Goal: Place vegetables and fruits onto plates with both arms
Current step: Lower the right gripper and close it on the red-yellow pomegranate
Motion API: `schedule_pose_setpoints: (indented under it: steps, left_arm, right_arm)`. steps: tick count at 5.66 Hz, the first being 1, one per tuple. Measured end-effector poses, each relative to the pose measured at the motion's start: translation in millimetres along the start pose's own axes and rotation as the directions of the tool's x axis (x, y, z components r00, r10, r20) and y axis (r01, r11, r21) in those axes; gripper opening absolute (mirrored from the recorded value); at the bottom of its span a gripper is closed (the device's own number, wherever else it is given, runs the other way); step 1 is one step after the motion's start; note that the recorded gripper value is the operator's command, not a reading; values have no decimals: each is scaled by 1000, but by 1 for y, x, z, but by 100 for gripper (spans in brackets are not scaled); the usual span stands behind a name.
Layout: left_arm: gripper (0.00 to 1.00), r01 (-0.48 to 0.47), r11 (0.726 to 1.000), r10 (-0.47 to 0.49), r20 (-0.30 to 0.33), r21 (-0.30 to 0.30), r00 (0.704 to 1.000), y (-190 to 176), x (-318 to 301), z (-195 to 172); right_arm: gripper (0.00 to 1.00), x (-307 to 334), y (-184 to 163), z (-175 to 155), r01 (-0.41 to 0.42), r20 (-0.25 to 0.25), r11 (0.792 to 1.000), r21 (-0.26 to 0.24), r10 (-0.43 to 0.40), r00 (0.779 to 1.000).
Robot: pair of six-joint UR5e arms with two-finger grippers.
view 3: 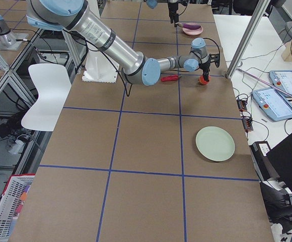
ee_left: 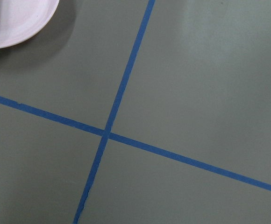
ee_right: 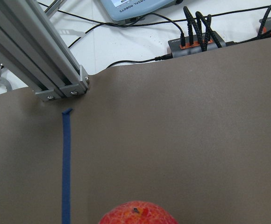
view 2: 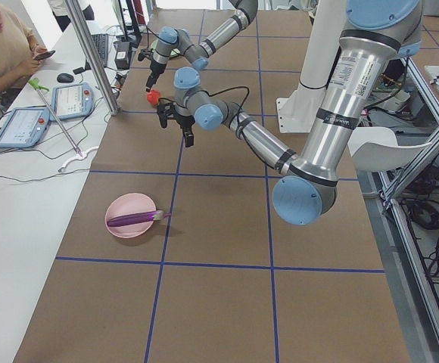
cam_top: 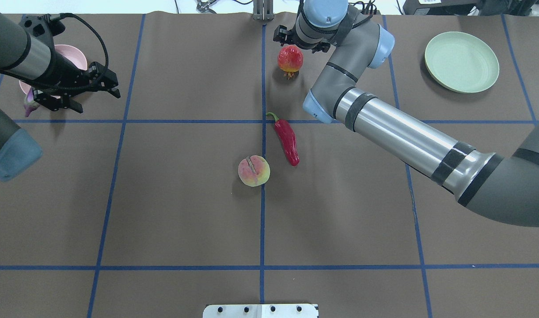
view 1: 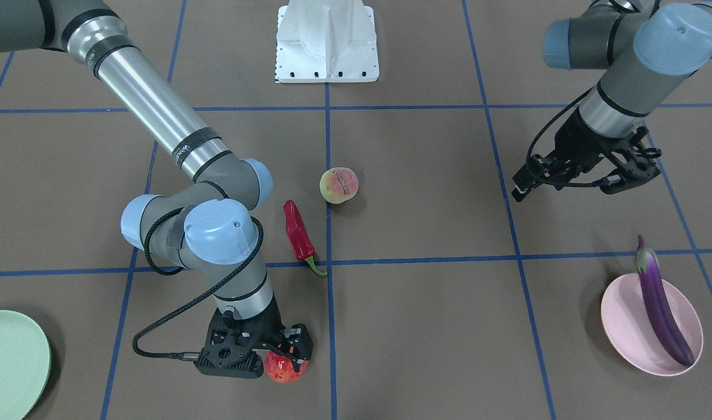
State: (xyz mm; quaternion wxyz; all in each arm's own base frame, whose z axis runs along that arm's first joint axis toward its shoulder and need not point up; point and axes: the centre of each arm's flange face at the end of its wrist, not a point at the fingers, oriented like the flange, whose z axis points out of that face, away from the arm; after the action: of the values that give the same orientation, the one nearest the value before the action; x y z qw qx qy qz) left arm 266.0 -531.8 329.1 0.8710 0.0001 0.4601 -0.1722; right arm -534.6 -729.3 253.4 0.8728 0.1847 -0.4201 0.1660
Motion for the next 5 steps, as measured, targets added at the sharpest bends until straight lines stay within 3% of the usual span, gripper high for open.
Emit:
schedule_pose_setpoints:
  steps: [3,4,5]
  left_arm:
    - [100,-2,1000,2,-1,-1,1000,2,1,0]
    - [100,-2,1000,2,-1,-1,1000,2,1,0]
    - [100,-2,1000,2,-1,-1,1000,2,0,0]
  right_arm:
    - [97,-4,16,12,16,11,1000,6,-16,1000]
    - [80,-3,19,15,18,12,1000,9,-18,1000]
    - [14,-3,21,17,20,11,1000,8,-20,1000]
